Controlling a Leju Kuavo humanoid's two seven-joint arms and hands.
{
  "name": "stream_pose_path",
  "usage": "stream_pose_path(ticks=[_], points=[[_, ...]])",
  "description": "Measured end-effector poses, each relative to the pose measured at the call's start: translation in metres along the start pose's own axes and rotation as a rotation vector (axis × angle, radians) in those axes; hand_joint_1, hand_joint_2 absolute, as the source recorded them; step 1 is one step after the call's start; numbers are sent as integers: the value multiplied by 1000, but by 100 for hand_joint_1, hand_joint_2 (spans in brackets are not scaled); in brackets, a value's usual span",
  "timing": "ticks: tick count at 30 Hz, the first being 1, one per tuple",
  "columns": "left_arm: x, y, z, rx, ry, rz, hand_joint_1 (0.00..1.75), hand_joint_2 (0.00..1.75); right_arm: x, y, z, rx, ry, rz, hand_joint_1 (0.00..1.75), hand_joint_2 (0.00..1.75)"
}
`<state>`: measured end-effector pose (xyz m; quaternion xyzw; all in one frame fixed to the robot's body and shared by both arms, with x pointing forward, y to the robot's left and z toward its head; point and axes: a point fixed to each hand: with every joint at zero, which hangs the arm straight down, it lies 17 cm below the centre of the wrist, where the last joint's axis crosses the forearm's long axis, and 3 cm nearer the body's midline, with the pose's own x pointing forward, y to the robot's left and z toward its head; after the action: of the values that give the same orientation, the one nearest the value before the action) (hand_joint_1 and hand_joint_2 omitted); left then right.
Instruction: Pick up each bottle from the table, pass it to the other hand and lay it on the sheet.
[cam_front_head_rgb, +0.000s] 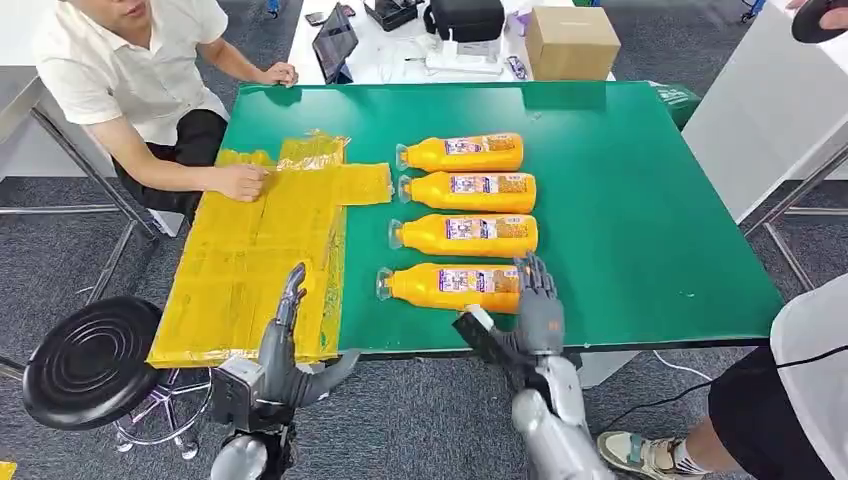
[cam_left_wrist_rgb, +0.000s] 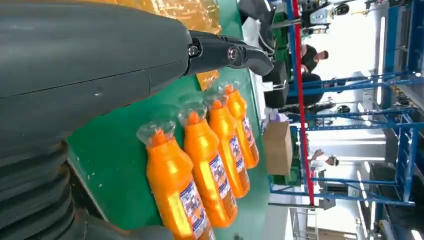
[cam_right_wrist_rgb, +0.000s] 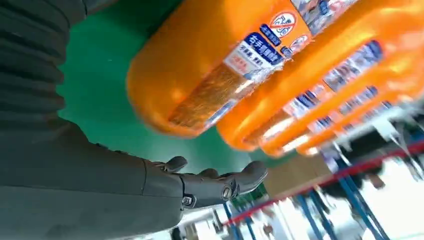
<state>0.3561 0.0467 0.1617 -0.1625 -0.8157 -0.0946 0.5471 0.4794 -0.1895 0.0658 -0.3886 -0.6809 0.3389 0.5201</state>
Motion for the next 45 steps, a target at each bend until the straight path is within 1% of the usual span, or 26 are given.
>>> stream_pose_path(ticks=[6,9,14,20,25,26,27,28,35,43,44,45], points=[[-2,-7,-6,-15,12,8,0,175,-14,12,-28,125,58,92,0,175],[-2,-9,-7,-20,13,9,0,175,-14,11,-36,140,52,116,0,175],[-3,-10,-9,-22,17,9,0,175,-15,16,-39,175,50,156,0,175],[-6,-13,-10,-27,30,10,0,175,-8,13,-49,185,31,199,0,175],[-8,-15,-10,-37,36,12,0,175,-10,21,-52,247,44,223,0,175],[-8,-15,-10,-37,38,12,0,175,-10,22,-52,255,44,227,21,175],[-9,-15,-10,-38,39,12,0,175,-10,22,-53,263,43,230,154,175],[-9,-15,-10,-39,40,12,0,175,-10,23,-53,269,43,232,175,175],[-11,-16,-11,-39,46,13,0,175,-9,33,-48,308,24,217,175,175],[-11,-16,-10,-39,47,13,0,175,-6,34,-47,301,6,186,175,175],[-11,-15,-10,-38,47,12,0,175,-6,34,-46,300,5,182,168,175],[-11,-15,-10,-38,47,12,0,175,-6,35,-46,299,5,179,166,175]])
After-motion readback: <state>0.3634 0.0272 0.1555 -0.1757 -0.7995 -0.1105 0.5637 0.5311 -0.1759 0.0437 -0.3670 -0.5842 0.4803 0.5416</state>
